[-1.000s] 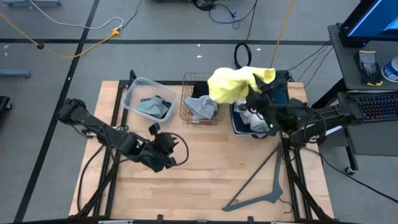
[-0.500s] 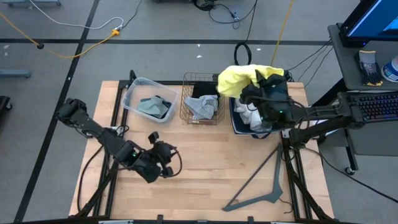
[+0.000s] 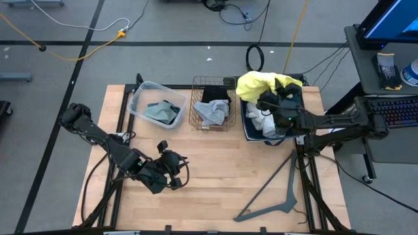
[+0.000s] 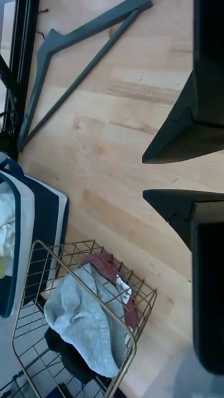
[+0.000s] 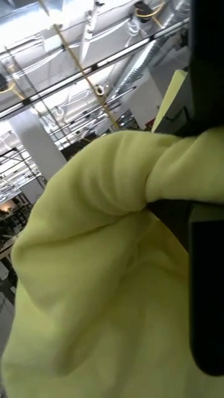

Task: Pick & Place Cloths
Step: Put the yellow dress into the blue laundry organizer

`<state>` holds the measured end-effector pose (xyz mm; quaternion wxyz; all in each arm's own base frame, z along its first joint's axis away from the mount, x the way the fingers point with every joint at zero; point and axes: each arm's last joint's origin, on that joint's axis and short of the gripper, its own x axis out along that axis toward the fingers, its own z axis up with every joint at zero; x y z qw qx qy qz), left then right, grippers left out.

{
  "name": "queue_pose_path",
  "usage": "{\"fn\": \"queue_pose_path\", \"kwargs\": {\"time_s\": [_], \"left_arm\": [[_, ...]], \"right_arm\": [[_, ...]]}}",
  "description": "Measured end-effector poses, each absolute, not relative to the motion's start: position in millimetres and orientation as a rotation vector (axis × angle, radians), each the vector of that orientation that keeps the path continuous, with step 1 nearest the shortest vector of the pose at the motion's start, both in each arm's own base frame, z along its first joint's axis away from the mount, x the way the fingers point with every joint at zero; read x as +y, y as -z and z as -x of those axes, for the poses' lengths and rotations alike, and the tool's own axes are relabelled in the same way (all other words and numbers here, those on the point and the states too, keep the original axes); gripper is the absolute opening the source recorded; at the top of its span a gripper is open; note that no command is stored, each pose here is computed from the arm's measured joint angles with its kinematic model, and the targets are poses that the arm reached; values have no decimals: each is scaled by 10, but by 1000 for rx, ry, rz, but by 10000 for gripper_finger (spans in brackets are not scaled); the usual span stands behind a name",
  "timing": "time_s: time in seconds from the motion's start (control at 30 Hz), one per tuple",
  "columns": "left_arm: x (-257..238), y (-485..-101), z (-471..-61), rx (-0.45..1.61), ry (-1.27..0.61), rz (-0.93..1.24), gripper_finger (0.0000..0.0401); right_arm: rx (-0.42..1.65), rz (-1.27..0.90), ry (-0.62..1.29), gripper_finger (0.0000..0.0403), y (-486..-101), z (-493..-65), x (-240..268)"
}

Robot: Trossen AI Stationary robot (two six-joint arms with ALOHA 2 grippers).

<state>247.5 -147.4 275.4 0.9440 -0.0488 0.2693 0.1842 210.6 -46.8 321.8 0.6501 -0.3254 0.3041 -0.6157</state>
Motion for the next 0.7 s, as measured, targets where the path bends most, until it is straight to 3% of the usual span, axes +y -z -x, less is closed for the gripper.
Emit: {"fn": "queue_pose_path", "kwargs": {"time_s": [0.7], "left_arm": [[-1474, -2756, -2477, 545, -378, 117, 81]], "right_arm": [[664, 640, 1415, 60, -2251, -1887, -451]]}}
